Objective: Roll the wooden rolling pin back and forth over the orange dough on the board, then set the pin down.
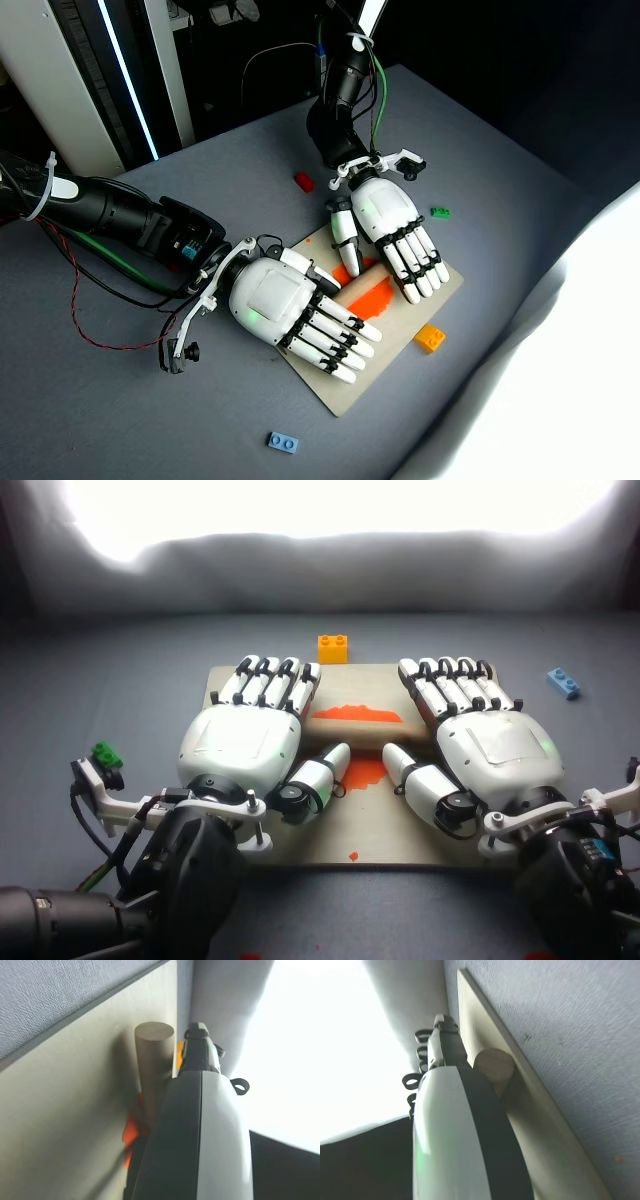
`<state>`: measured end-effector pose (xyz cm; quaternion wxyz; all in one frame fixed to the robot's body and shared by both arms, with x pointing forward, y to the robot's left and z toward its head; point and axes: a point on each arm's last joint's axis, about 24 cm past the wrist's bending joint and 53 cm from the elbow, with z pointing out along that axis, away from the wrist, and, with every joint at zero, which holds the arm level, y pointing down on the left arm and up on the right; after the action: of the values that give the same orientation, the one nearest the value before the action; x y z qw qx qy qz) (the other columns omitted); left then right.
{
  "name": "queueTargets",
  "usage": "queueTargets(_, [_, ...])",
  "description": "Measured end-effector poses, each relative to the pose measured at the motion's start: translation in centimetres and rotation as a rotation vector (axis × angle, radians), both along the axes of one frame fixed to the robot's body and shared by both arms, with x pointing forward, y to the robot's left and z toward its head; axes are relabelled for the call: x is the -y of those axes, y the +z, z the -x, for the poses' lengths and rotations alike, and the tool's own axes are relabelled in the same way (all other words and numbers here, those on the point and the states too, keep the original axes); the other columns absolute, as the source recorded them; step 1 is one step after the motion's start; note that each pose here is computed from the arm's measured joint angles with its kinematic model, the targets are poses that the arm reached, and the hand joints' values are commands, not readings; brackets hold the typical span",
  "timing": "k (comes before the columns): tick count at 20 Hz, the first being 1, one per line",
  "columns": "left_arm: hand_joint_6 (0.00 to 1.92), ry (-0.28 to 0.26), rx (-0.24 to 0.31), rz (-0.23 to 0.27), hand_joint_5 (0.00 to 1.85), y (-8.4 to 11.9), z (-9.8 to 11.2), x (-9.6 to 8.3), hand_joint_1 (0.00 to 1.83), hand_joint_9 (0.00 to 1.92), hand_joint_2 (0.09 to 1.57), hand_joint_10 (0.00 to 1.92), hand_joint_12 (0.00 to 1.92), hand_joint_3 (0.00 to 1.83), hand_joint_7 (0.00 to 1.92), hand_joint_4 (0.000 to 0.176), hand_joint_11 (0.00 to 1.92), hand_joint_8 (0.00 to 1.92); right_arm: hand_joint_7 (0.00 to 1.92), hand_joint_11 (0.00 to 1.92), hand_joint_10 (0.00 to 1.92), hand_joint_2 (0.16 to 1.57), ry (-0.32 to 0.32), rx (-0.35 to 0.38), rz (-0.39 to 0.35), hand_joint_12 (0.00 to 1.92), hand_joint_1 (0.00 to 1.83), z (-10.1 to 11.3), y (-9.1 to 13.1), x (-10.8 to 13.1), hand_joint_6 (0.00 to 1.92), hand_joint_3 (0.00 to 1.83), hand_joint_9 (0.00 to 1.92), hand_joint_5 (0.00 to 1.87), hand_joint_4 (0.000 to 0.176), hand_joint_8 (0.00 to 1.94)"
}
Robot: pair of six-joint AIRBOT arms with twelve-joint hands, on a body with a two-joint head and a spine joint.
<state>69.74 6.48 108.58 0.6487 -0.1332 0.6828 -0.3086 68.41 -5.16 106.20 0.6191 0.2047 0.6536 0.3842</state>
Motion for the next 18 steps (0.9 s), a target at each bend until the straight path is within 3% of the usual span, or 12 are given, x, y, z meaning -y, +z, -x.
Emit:
queueTargets(9, [0.00, -0.011, -0.004, 0.003, 0.00, 0.3, -1.1, 0.5, 0.00, 0.00, 1.44, 0.00, 0.01, 0.00, 0.00, 0.000, 0.02, 0.00, 0.00, 0.00, 0.00, 1.42, -0.005, 0.005, 0.001, 0.00, 0.00, -0.9, 0.1, 0.0, 0.00, 0.00, 0.00, 0.00, 0.000, 0.00])
queueTargets(18, [0.00, 0.002, -0.012, 0.004, 0.00, 0.0, -1.8, 0.2, 0.00, 0.00, 1.45, 0.00, 0.00, 0.00, 0.01, 0.000, 0.00, 0.00, 0.01, 0.00, 0.00, 1.54, 0.004, 0.002, 0.004, 0.00, 0.00, -1.3, 0.2, -0.5, 0.01, 0.03, 0.00, 0.04, 0.000, 0.00])
